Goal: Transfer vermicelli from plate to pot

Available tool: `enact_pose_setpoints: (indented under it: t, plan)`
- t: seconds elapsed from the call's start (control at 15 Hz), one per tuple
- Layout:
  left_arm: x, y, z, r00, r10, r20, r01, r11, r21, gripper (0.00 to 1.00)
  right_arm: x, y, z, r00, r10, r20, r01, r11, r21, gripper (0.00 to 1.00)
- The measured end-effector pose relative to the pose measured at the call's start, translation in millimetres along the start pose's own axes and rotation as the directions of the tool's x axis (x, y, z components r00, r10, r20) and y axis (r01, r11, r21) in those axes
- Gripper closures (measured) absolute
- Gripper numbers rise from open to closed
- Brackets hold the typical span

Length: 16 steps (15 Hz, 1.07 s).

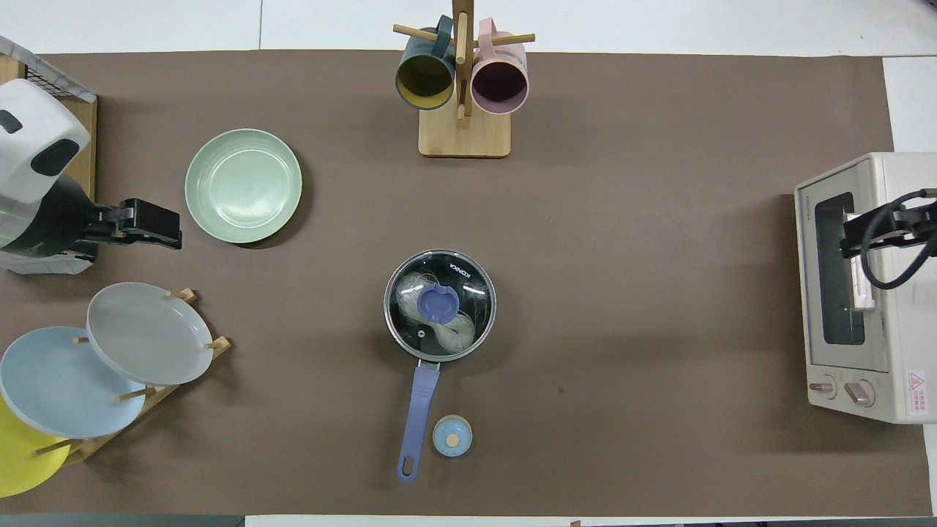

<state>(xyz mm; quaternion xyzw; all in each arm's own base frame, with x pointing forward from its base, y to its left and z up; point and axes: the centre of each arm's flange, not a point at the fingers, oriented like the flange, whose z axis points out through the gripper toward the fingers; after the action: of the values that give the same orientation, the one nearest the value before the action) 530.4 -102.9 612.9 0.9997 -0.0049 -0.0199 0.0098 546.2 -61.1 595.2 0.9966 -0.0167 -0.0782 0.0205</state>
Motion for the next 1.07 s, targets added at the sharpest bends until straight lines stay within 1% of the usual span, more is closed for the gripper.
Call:
enact_pose_setpoints:
  t: [0.07,0.2,0.47,0.67,1.07]
  plan:
    - [0,0,0,1.0,0.0,0.0,0.0,1.0,0.0,0.0,-1,8,-1,1.0,0.0,-0.003,0.0,1.0,0.017,0.0]
    - [0,0,0,1.0,0.0,0.0,0.0,1.0,0.0,0.0,-3,5,-3,1.0,-0.011,-0.008,0.011,0.999,0.033,0.0]
    - [0,0,0,1.0,0.0,0.0,0.0,1.0,0.0,0.0,-1,-8,-6,0.999,-0.035,-0.021,0.036,0.999,0.03,0.0]
    - [0,0,0,1.0,0.0,0.0,0.0,1.0,0.0,0.0,2,-24,-4,0.998,-0.064,-0.016,0.064,0.998,0.026,0.0]
    - [0,0,0,1.0,0.0,0.0,0.0,1.0,0.0,0.0,3,-25,-5,0.998,-0.064,-0.019,0.065,0.998,0.026,0.0]
